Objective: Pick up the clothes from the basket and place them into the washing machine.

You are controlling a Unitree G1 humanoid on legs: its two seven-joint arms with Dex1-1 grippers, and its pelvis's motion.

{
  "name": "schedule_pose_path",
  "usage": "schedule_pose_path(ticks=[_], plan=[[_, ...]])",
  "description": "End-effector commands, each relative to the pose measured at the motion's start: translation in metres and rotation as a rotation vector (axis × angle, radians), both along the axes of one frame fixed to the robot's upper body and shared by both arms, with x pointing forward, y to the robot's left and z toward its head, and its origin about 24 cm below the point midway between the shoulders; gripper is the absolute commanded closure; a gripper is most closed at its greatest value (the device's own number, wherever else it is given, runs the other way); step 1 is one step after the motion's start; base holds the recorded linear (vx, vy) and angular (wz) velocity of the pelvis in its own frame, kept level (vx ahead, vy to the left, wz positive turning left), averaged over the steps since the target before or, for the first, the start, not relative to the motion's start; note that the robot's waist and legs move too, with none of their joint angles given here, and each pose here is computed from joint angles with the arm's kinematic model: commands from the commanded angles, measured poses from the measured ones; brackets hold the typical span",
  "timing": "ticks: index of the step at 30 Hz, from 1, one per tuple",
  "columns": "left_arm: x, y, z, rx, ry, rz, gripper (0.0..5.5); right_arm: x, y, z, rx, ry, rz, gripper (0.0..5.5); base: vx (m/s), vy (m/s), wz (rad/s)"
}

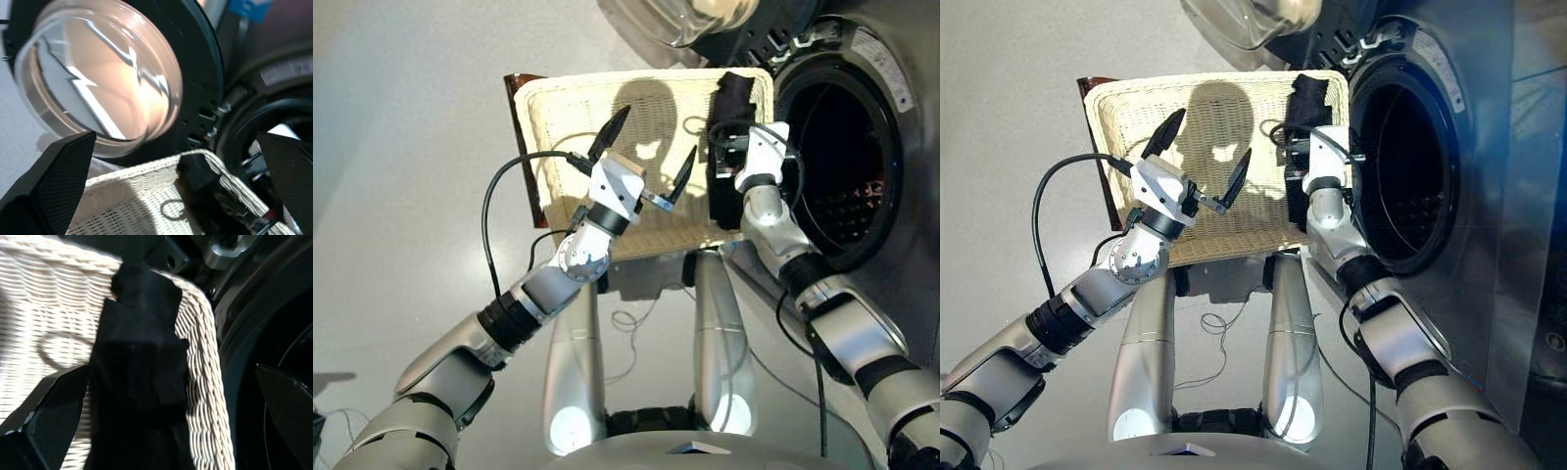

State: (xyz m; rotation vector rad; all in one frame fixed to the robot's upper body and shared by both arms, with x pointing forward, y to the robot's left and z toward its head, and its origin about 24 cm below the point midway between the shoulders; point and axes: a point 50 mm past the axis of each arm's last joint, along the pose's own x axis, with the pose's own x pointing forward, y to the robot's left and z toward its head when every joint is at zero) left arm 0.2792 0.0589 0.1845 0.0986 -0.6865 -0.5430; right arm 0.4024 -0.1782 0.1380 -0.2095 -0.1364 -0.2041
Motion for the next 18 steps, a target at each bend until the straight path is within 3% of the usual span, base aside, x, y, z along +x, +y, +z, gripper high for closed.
schedule_pose_path(ticks=[1, 18], plan=[[-0.039, -0.013, 0.04, -0.176, -0.164, -0.208, 0.0, 0.006, -0.023, 0.022, 0.011, -0.016, -0.051, 0.0, 0.0, 0.0, 0.0], [-0.046, -0.021, 0.061, -0.216, -0.25, -0.228, 0.0, 0.005, -0.061, 0.017, -0.059, 0.111, -0.193, 0.0, -0.002, -0.003, 0.023]])
